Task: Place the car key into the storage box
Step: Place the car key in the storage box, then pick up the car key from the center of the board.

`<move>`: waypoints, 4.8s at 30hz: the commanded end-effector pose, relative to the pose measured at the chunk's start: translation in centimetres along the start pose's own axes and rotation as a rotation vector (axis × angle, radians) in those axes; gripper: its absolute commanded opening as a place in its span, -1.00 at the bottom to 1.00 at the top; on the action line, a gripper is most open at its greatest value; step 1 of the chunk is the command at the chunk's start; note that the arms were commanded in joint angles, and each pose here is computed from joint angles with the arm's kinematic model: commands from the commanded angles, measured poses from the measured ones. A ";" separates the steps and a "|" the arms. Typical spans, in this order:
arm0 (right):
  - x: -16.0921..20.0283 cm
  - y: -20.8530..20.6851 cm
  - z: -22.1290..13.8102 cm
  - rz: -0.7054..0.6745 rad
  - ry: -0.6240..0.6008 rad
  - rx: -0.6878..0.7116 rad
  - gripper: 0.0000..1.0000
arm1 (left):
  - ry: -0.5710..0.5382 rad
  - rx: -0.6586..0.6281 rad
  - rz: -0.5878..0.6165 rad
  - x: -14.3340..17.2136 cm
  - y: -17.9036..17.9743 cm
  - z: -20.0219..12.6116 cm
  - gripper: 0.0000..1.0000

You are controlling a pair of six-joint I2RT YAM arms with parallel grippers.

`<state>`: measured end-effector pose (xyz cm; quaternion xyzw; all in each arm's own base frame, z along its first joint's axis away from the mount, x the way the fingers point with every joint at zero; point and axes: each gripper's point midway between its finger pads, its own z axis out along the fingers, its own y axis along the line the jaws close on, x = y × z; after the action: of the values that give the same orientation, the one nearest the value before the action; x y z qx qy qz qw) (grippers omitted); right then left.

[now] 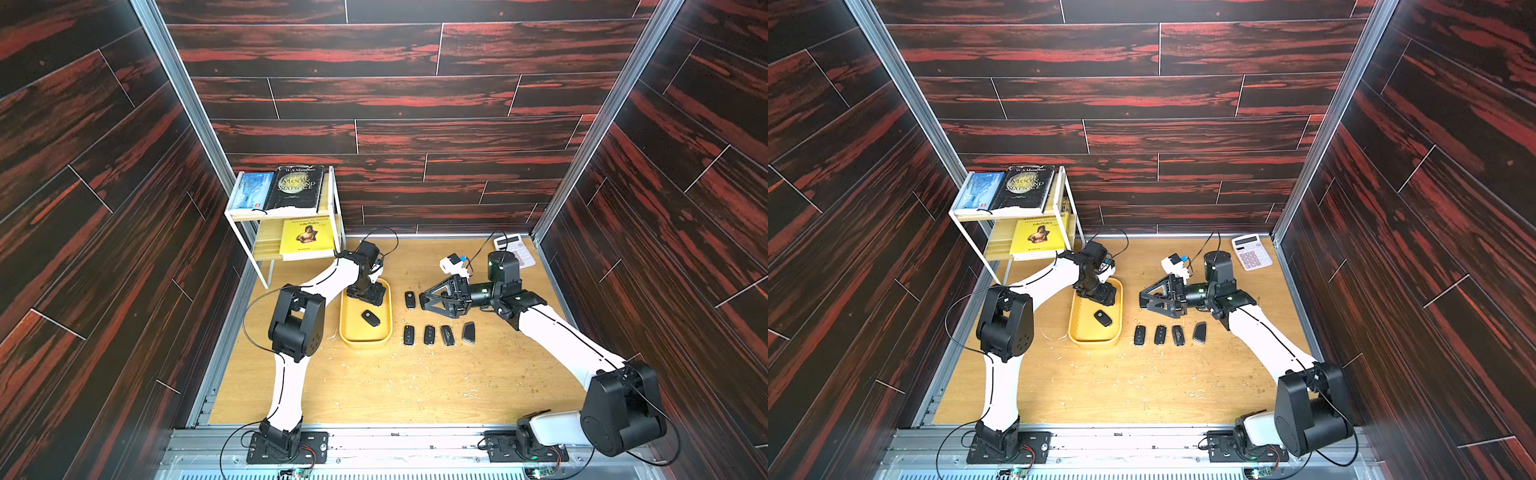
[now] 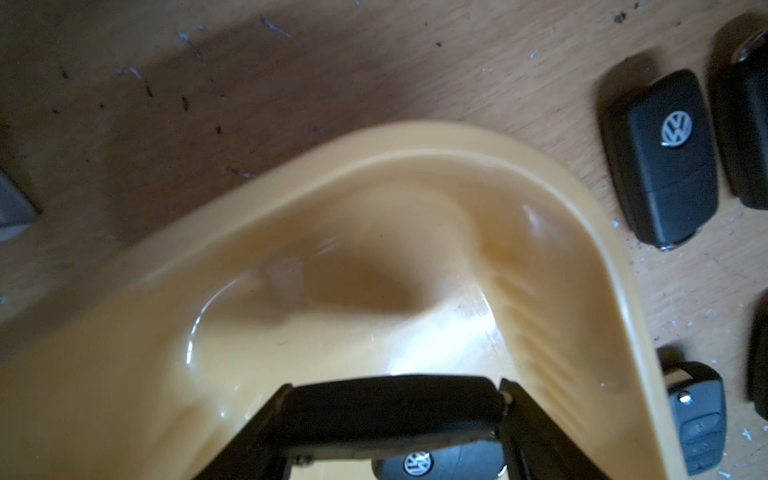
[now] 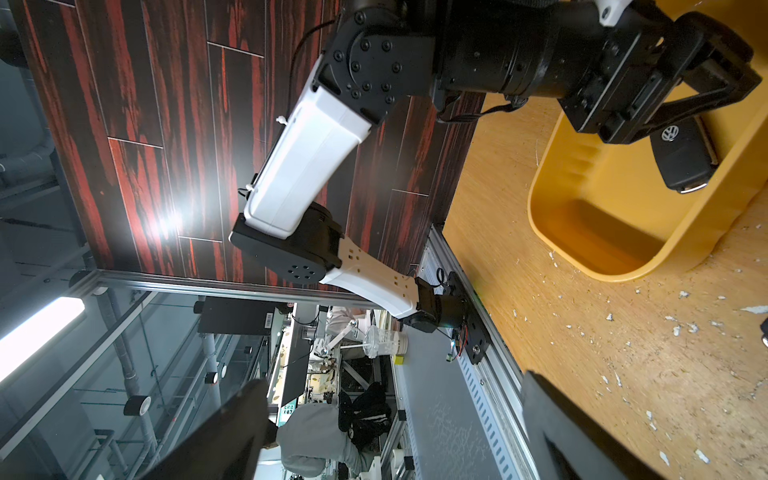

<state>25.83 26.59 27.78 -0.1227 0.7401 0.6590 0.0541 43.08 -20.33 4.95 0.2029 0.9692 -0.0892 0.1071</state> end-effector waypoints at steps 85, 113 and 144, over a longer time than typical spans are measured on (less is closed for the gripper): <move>-7.1 -25.7 -15.7 0.169 -0.133 1.398 0.79 | -0.451 1.083 -0.446 -3.4 -16.6 -22.8 1.00; -8.2 -31.1 -15.2 0.224 0.002 1.446 0.36 | -0.296 0.890 -0.480 -2.9 -15.5 -18.2 1.00; -8.0 -32.0 -13.6 0.211 0.083 1.462 -0.32 | -0.255 0.862 -0.495 -2.3 -15.1 -16.0 1.00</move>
<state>43.06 10.41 1.70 -0.0026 0.9988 -0.0028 0.0487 35.98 -31.39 22.80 -0.0236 0.8452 -0.5241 0.1014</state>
